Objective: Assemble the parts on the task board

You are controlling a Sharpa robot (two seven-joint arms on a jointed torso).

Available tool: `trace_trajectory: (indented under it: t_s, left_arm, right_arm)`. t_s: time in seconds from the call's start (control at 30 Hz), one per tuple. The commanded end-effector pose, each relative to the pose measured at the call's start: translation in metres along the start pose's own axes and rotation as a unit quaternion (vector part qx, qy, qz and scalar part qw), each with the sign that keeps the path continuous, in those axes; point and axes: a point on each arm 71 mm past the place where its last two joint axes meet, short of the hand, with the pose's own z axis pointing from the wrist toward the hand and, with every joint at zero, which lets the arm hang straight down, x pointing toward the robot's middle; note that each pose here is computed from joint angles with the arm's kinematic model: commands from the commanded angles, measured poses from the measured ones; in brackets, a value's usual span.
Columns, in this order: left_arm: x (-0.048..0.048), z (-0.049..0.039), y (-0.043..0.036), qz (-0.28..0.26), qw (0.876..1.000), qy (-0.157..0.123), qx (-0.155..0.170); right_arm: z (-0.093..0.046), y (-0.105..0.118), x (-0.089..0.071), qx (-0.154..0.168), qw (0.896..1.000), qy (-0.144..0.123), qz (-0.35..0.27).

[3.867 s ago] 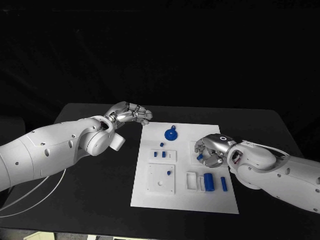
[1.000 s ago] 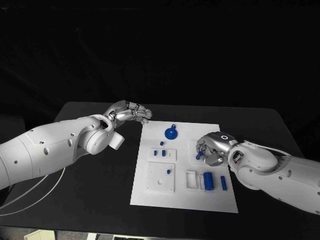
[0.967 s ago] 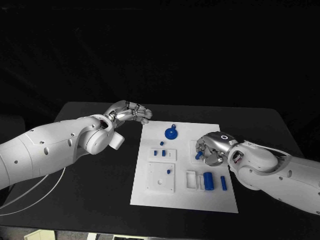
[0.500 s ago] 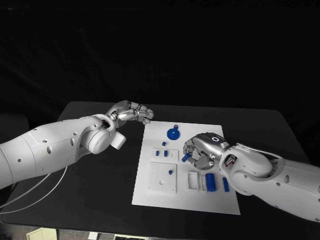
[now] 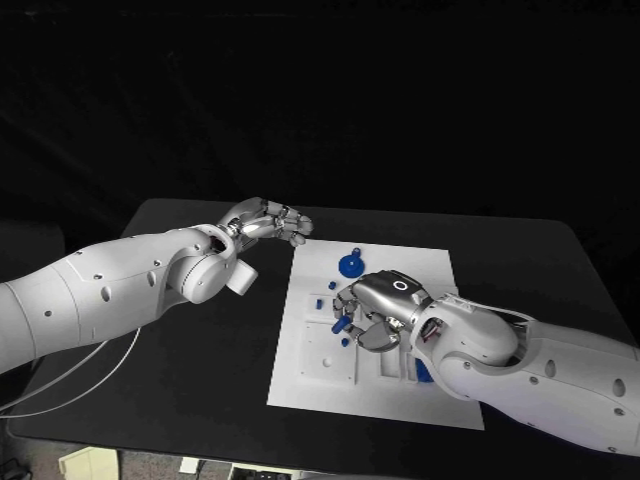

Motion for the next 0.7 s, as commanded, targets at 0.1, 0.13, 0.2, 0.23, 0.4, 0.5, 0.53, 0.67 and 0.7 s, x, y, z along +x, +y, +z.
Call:
trace_trajectory:
  t_s: [0.1, 0.13, 0.2, 0.23, 0.4, 0.5, 0.53, 0.67, 0.7]
  left_arm:
    - [0.0038, 0.0016, -0.0023, -0.003, 1.000, 0.006, 0.006]
    - [0.0043, 0.0019, -0.0024, -0.004, 1.000, 0.007, 0.006]
    - [0.0046, 0.0018, -0.0025, -0.004, 1.000, 0.008, 0.006]
    - [0.0047, 0.0018, -0.0026, -0.004, 1.000, 0.008, 0.006]
    - [0.0056, 0.0021, -0.0029, -0.004, 1.000, 0.008, 0.006]
    - [0.0063, 0.0023, -0.0031, -0.004, 1.000, 0.009, 0.006]
    - [0.0063, 0.0023, -0.0031, -0.004, 1.000, 0.009, 0.006]
    - [0.0065, 0.0021, -0.0032, -0.004, 1.000, 0.010, 0.006]
    - [0.0064, 0.0020, -0.0031, -0.004, 1.000, 0.009, 0.006]
  right_arm:
    - [0.008, 0.010, 0.015, -0.009, 0.999, 0.039, -0.034]
    - [0.009, 0.011, 0.018, -0.011, 0.998, 0.043, -0.036]
    - [0.011, 0.016, 0.024, -0.017, 0.998, 0.050, -0.041]
    - [0.011, 0.017, 0.025, -0.019, 0.998, 0.050, -0.045]
    - [0.014, 0.024, 0.032, -0.026, 0.997, 0.049, -0.061]
    - [0.015, 0.026, 0.035, -0.028, 0.996, 0.051, -0.061]
    - [0.015, 0.026, 0.035, -0.028, 0.996, 0.053, -0.062]
    - [0.014, 0.023, 0.040, -0.023, 0.996, 0.060, -0.063]
    - [0.014, 0.022, 0.040, -0.023, 0.996, 0.062, -0.063]
